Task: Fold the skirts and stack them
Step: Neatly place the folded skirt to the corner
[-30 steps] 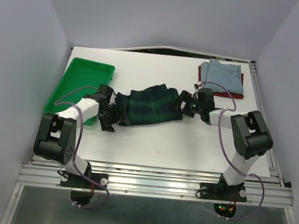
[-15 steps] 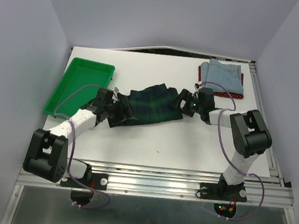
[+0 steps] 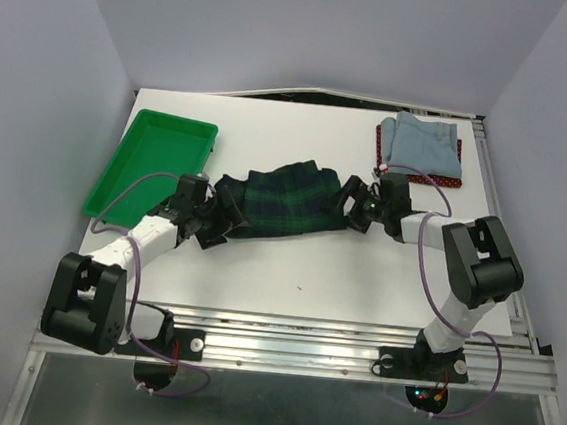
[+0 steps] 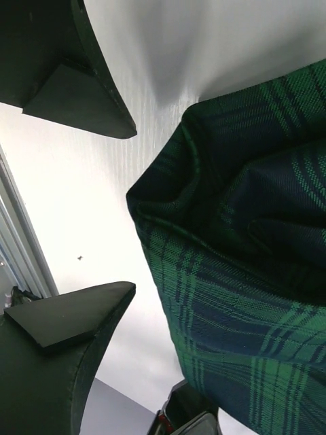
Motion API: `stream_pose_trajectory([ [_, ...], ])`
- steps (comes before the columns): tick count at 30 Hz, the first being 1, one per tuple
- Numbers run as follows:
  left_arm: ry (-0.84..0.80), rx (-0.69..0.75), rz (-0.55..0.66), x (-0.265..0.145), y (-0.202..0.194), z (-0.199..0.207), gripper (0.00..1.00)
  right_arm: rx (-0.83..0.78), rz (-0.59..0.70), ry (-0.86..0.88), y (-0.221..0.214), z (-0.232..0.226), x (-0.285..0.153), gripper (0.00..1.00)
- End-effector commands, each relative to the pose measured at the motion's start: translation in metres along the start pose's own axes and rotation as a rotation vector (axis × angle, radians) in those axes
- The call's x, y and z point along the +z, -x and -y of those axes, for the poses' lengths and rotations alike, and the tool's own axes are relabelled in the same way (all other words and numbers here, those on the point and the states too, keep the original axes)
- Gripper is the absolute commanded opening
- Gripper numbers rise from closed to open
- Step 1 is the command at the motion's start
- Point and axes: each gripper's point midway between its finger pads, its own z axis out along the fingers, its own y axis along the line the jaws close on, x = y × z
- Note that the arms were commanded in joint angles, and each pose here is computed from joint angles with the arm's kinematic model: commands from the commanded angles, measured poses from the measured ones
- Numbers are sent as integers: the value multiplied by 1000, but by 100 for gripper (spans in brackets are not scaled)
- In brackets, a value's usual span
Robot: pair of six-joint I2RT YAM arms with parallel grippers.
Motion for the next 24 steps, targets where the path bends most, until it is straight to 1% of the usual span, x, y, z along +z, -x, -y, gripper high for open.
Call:
stream_pose_trajectory([
  [1, -26, -11, 86, 1, 17, 7, 98, 112, -133, -158, -43, 46, -4, 100],
  [4, 3, -11, 85, 11, 18, 0, 98, 113, -145, -161, -44, 49, 2, 100],
  [8, 100, 21, 106, 18, 23, -19, 98, 105, -148, -163, -43, 51, 4, 100],
  [12, 123, 50, 131, 22, 33, -19, 98, 96, -143, -170, -43, 53, 5, 100],
  [14, 145, 65, 122, 26, 33, -24, 98, 99, -139, -172, -42, 53, 4, 97],
  [20, 117, 54, 90, 36, 26, -24, 98, 100, -142, -159, -42, 50, 5, 88],
  [21, 88, 57, 91, 38, 27, -20, 91, 100, -141, -158, -41, 50, 5, 88],
  [24, 67, 59, 84, 44, 25, -19, 75, 92, -139, -144, -40, 48, 7, 83],
])
